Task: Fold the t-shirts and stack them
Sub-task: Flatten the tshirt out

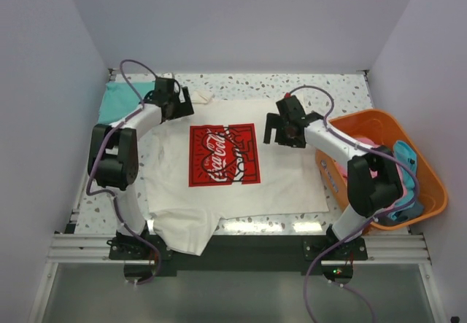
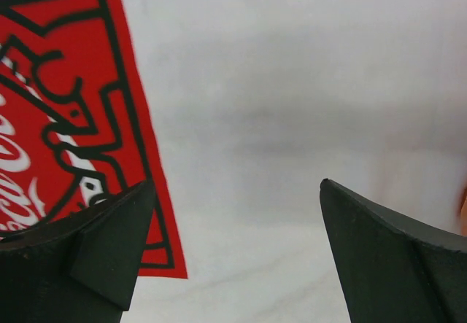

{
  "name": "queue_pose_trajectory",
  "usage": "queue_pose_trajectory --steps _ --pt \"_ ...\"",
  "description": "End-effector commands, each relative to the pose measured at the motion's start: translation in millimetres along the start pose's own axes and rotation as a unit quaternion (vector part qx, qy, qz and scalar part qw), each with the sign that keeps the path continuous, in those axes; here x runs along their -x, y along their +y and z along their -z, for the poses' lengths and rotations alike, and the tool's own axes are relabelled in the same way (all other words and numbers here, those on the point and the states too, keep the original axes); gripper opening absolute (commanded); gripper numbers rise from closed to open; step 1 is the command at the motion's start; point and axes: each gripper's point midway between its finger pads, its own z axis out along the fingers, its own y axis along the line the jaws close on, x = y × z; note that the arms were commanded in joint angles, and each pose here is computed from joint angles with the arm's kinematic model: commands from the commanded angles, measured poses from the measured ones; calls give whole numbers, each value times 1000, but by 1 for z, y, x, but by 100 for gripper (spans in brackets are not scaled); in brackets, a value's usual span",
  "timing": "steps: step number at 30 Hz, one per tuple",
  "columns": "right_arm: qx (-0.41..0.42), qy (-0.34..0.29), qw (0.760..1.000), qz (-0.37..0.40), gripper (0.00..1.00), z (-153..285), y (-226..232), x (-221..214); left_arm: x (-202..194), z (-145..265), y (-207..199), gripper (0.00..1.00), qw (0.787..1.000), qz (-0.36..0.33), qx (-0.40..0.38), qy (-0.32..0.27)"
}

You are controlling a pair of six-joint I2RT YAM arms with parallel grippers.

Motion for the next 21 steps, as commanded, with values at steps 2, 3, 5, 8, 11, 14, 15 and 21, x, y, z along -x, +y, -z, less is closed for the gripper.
queue_pose_trajectory --steps 2,3,5,8,11,14,15,21 --pt "20 -64 998 11 99 18 22 57 44 23 -45 100 995 -16 -83 -59" --pt "16 -69 997 14 99 11 26 68 47 21 -53 100 994 -23 -88 -61" --pt "9 -74 997 15 99 0 28 82 34 3 -60 100 994 -32 -94 -37" --pt "10 -63 998 5 99 -22 31 103 35 -19 -68 100 994 -37 -97 -23" --pt "13 -64 998 -13 99 -42 30 132 30 -40 -69 100 995 -38 -93 -14" --pt "-2 -40 999 -15 99 -74 17 134 20 -56 -71 100 994 -39 -98 2" --pt "8 -47 999 -9 99 -75 23 145 19 -60 -70 100 994 -40 -98 3" --pt "-21 -20 999 14 99 -128 14 153 17 -92 -64 100 996 -53 -69 13"
